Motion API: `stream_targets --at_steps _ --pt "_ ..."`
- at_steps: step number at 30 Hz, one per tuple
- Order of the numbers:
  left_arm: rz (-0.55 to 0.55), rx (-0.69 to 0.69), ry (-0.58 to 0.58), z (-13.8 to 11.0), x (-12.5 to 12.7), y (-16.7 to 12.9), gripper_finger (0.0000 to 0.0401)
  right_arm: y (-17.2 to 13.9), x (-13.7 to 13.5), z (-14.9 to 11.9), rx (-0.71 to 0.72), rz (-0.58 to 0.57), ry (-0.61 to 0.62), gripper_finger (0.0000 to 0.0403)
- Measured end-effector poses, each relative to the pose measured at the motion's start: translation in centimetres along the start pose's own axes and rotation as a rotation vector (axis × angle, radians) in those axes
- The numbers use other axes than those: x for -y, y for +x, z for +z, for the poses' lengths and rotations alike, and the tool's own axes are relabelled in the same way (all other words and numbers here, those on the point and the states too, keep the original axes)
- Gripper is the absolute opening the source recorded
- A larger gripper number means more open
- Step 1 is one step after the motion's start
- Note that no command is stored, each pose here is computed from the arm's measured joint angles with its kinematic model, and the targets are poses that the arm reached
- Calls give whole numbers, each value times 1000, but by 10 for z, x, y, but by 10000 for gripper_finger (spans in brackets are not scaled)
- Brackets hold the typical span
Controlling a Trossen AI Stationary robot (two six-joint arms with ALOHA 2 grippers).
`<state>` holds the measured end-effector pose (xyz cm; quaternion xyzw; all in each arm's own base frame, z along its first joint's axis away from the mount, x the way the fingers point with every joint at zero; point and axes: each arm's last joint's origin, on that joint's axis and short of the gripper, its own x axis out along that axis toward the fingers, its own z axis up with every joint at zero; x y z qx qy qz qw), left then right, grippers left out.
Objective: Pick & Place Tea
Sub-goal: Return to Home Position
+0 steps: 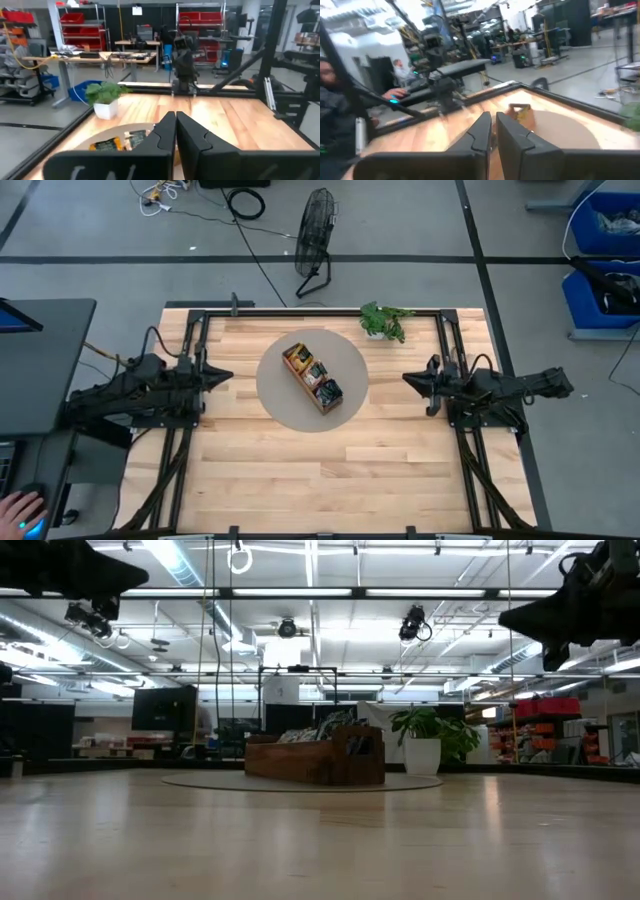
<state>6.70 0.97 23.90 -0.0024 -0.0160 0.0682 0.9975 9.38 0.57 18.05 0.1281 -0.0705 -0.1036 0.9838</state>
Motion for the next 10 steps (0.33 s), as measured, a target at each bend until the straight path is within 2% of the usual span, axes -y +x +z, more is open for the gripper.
stream_targets --at_steps 4,7,10 --pt "-1 13 -14 -8 0 5 18 0 2 -1 -11 -41 -8 34" --pt "-24 153 -25 -13 0 14 18 0 2 -5 -40 -42 10 34" --pt "-29 120 -31 -32 0 21 18 0 2 -4 -34 -35 35 34"
